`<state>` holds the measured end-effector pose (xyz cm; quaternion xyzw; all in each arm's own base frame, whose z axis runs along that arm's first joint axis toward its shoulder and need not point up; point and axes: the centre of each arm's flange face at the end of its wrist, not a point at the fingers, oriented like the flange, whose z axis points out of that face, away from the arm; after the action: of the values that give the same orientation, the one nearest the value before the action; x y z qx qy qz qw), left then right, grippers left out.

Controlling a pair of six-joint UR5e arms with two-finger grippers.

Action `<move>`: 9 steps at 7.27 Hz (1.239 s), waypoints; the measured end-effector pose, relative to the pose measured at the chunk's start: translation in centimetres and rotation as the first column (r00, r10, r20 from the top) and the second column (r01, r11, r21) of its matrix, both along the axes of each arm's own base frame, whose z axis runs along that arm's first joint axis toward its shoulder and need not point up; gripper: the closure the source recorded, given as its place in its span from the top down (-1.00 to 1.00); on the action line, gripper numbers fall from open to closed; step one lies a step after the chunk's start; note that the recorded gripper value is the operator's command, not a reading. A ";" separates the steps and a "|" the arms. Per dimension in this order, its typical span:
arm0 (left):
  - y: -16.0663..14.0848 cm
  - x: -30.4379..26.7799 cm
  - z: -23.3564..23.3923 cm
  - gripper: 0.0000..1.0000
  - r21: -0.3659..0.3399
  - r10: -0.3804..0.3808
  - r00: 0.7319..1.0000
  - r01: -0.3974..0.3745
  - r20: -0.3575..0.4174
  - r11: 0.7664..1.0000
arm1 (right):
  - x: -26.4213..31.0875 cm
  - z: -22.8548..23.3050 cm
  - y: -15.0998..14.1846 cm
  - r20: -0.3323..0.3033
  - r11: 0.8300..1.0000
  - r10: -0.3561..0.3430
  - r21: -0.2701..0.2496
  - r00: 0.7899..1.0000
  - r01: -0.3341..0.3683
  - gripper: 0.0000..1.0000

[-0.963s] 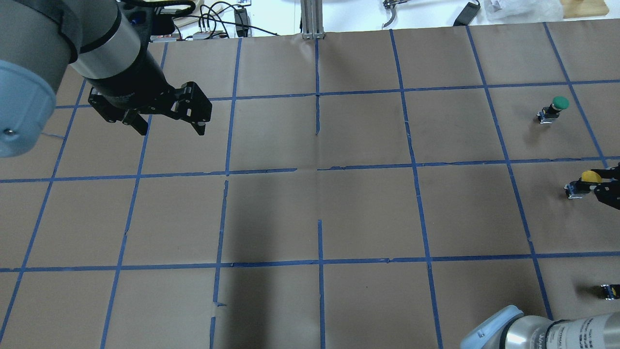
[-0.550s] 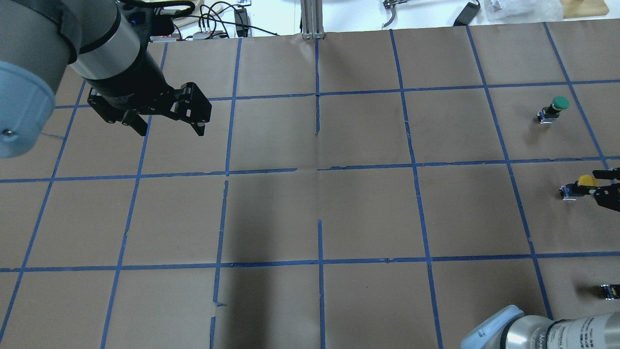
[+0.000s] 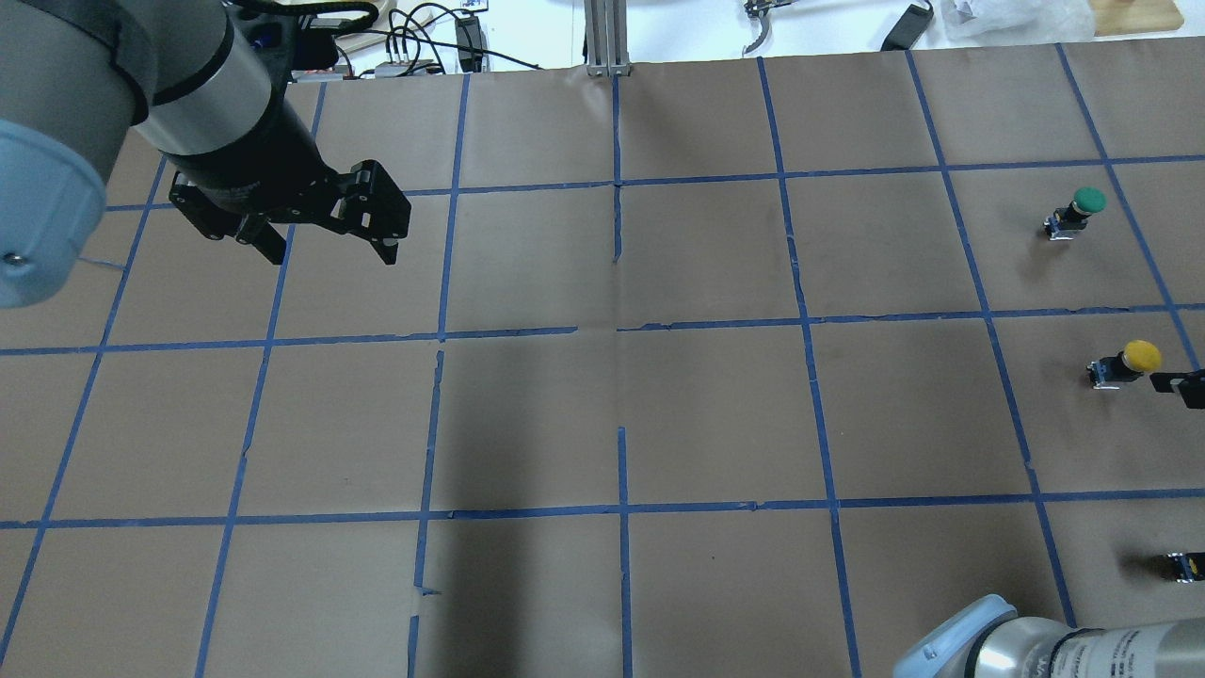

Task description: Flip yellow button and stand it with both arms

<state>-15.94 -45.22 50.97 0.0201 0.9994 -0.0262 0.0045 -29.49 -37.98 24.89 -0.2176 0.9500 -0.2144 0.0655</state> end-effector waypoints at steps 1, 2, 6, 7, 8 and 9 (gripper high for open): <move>0.0 0.0 0.0 1.00 0.000 0.000 1.000 0.000 0.000 1.000 | 1.5 2.3 -0.3 -0.011 0.998 -0.060 0.028 0.998 0.060 0.99; 0.0 0.0 0.0 1.00 -0.001 0.000 1.000 0.000 0.000 1.000 | 3.8 5.1 -0.7 -0.015 0.990 -0.124 0.070 0.992 0.125 0.99; 0.0 0.1 0.0 1.00 -0.001 0.000 1.000 0.000 0.001 1.000 | 16.3 18.2 -5.6 -0.047 0.837 -0.447 0.329 0.893 0.436 1.00; 0.0 0.1 0.0 1.00 -0.001 0.000 1.000 0.000 0.001 1.000 | 21.2 20.7 -6.9 -0.055 0.762 -0.542 0.389 0.838 0.519 1.00; 0.0 0.1 0.0 1.00 -0.001 0.000 1.000 0.000 0.002 1.000 | 26.8 22.1 -7.6 -0.074 0.691 -0.614 0.431 0.786 0.581 1.00; 0.0 0.1 0.0 1.00 -0.001 0.000 1.000 0.000 0.001 1.000 | 32.7 22.8 -7.4 -0.114 0.645 -0.645 0.448 0.755 0.619 1.00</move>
<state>-15.87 -45.24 51.02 0.0202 0.9994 -0.0266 0.0053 3.25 -45.41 47.69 0.1555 0.9858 0.0011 0.0627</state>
